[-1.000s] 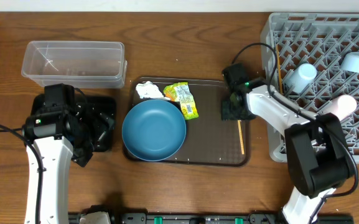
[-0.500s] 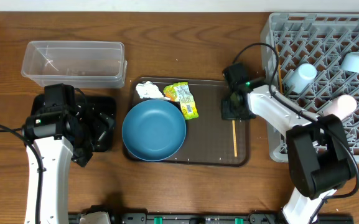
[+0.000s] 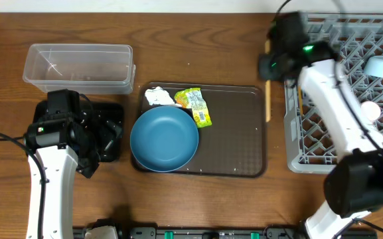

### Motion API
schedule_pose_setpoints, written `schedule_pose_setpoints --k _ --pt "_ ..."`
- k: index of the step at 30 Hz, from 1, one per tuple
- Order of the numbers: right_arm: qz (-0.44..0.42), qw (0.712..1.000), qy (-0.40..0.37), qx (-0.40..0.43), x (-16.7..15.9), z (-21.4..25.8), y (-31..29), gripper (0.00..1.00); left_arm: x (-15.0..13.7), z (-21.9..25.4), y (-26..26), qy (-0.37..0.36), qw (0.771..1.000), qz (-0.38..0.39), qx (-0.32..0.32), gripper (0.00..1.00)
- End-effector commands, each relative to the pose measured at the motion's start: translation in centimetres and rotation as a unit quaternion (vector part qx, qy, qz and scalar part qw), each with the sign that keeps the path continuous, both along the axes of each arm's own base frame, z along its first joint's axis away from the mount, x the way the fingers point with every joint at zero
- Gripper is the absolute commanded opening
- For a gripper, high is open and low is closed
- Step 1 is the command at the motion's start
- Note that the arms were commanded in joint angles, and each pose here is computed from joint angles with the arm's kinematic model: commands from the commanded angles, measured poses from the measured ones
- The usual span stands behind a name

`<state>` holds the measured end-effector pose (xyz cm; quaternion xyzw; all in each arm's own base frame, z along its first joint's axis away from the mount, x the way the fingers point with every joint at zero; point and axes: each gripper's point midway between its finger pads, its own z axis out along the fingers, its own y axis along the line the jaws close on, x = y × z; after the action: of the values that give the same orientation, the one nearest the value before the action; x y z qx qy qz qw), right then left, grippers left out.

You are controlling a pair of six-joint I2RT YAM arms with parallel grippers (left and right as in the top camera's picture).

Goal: Sort waste into correct bins and load items into the dishwasher rack
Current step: 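Carry the chopstick right and release it into the dish rack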

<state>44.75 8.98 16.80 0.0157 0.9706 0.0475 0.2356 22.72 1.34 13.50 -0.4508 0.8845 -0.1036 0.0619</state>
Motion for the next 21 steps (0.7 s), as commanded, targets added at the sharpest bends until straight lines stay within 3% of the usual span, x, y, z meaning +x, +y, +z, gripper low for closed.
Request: schedule_pose_setpoints --k 1,8,21 --pt "-0.027 0.999 -0.035 -0.013 1.7 1.8 -4.5 0.01 0.3 0.4 0.3 -0.005 1.0 -0.002 0.008 0.98" --pt "-0.049 0.996 -0.064 -0.03 3.4 2.2 -10.0 0.01 0.3 0.4 0.3 -0.005 1.0 -0.002 0.008 0.98" --pt "-0.064 0.996 -0.033 -0.055 4.6 -1.9 -11.3 0.08 0.3 0.4 0.3 -0.005 1.0 -0.002 0.008 0.98"
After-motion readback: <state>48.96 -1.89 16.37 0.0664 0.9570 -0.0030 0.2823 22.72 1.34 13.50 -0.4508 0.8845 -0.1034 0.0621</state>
